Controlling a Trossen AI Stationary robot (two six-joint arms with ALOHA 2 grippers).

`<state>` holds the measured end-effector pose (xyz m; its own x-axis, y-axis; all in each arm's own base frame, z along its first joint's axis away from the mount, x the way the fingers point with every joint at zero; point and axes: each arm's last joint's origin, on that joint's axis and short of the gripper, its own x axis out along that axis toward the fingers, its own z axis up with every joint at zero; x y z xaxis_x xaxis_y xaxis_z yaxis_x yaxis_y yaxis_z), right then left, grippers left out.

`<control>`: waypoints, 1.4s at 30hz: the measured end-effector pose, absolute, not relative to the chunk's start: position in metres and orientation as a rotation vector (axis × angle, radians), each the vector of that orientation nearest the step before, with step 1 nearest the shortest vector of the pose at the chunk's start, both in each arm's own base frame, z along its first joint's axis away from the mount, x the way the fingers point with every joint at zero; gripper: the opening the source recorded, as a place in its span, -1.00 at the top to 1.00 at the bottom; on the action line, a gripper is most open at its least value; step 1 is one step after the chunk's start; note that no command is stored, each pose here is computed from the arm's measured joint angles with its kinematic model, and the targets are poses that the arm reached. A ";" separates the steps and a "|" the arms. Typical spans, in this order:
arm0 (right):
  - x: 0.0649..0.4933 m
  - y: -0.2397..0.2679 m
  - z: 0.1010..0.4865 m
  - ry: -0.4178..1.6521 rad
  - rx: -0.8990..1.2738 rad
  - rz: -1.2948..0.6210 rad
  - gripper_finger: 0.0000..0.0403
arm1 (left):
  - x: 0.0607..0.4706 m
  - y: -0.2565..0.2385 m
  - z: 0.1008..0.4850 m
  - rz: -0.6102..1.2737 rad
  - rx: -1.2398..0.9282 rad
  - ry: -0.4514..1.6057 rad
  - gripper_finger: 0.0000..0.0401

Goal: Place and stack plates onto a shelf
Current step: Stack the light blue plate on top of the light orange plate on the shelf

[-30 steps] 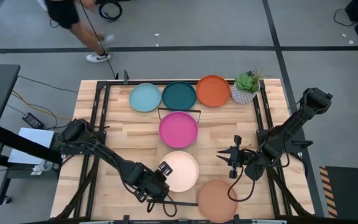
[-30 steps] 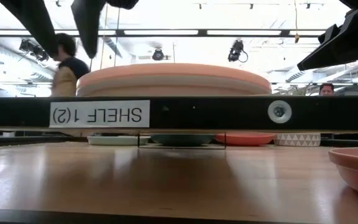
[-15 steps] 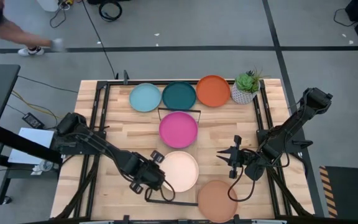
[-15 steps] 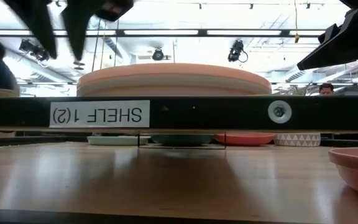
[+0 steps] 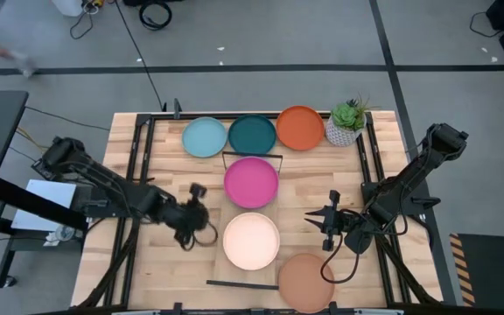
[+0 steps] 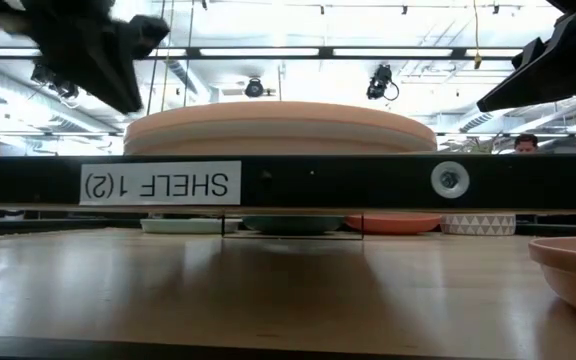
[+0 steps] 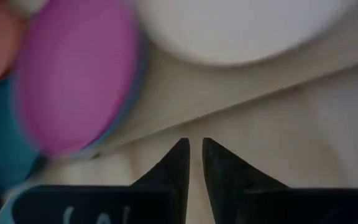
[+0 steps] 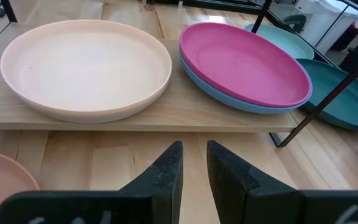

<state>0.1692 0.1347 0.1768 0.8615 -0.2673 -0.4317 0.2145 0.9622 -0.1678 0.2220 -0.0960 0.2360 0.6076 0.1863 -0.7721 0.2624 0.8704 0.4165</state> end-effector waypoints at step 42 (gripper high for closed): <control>0.178 0.123 0.178 0.452 -0.120 -0.340 0.61 | 0.205 0.144 0.138 0.257 0.373 1.298 0.29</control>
<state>0.1778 0.1232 0.1780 0.8444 -0.3477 -0.4077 0.2951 0.9368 -0.1878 0.2052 0.1442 0.1380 0.2536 0.3898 -0.8853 0.0225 0.9126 0.4083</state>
